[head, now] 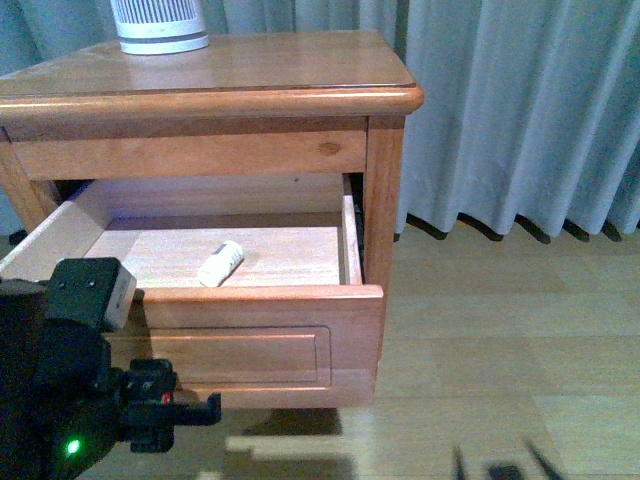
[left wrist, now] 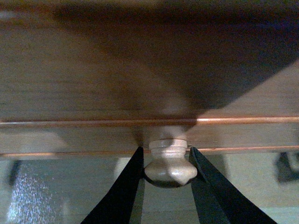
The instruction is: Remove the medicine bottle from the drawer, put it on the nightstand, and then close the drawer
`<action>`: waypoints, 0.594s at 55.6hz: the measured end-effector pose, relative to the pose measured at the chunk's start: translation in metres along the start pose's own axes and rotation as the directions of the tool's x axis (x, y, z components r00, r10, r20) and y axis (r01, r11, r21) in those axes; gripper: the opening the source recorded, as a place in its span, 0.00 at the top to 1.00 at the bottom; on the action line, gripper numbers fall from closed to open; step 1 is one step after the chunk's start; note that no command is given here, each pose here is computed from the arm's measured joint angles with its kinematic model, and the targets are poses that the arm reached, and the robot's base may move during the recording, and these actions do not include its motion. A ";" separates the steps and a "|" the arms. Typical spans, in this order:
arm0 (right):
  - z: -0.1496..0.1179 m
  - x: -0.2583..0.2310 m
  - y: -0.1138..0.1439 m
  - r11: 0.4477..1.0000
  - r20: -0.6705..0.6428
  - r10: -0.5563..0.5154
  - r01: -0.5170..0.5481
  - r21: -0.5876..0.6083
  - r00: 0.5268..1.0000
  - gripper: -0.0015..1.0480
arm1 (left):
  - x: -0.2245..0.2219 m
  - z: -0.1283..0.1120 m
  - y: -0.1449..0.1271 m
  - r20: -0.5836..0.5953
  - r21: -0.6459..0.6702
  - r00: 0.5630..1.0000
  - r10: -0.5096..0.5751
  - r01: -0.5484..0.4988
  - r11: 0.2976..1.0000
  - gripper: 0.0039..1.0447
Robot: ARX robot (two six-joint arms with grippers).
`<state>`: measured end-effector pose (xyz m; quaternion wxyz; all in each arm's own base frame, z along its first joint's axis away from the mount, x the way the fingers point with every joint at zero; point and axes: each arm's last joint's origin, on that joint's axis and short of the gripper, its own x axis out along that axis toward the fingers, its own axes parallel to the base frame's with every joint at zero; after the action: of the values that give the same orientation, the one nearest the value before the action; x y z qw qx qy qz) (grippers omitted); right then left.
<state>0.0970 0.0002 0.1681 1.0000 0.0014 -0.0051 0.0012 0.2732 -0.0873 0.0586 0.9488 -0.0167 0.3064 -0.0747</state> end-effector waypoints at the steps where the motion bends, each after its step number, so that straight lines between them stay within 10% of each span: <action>1: 0.000 0.000 0.000 1.000 0.000 0.000 0.000 0.000 1.000 0.07 | -0.001 -0.001 0.000 -0.001 -0.001 1.000 -0.001 0.001 1.000 0.76; 8: 0.000 0.000 0.000 1.000 0.000 0.000 0.000 0.000 1.000 0.07 | -0.015 -0.010 -0.004 -0.016 -0.020 1.000 -0.010 0.010 1.000 0.75; 33: 0.000 0.000 0.000 1.000 0.000 0.000 0.000 0.000 1.000 0.07 | -0.053 -0.004 -0.022 0.004 -0.080 0.993 -0.115 0.115 0.990 0.05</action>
<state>0.0970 0.0002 0.1681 1.0000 0.0014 -0.0051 0.0012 0.2255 -0.1011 0.0878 0.9415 -0.0721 0.3078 -0.1169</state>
